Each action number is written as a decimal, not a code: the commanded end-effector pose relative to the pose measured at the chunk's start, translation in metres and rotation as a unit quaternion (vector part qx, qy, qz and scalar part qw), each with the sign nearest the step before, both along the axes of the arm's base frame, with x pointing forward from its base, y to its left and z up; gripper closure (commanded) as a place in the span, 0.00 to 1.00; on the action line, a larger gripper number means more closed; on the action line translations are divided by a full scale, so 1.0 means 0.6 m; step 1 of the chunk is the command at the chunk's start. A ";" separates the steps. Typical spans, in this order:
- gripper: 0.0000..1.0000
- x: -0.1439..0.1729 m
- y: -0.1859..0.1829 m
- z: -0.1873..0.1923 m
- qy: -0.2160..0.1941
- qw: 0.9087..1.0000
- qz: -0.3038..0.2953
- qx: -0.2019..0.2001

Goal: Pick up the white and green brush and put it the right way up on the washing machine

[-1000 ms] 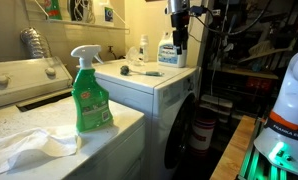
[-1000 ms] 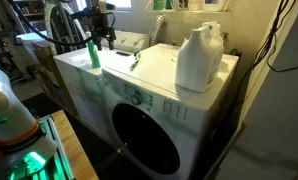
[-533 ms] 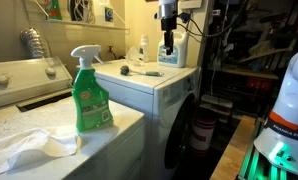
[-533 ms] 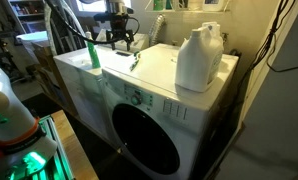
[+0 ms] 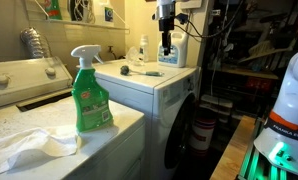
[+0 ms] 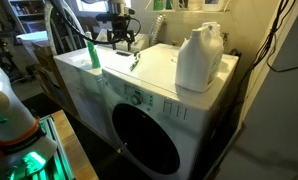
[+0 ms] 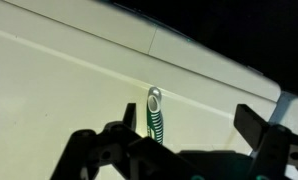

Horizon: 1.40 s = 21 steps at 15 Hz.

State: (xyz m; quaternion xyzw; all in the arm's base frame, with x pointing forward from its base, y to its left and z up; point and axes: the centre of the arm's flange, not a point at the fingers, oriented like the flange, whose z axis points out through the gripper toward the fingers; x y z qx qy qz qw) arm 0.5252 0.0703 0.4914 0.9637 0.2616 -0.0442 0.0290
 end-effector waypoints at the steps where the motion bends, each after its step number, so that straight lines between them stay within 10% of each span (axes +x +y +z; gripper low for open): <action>1: 0.00 0.028 -0.026 -0.020 0.016 0.999 0.000 0.043; 12: 0.00 0.090 -0.089 -0.112 0.033 0.982 0.029 0.182; 21: 0.00 0.122 -0.086 -0.198 0.044 0.980 0.013 0.192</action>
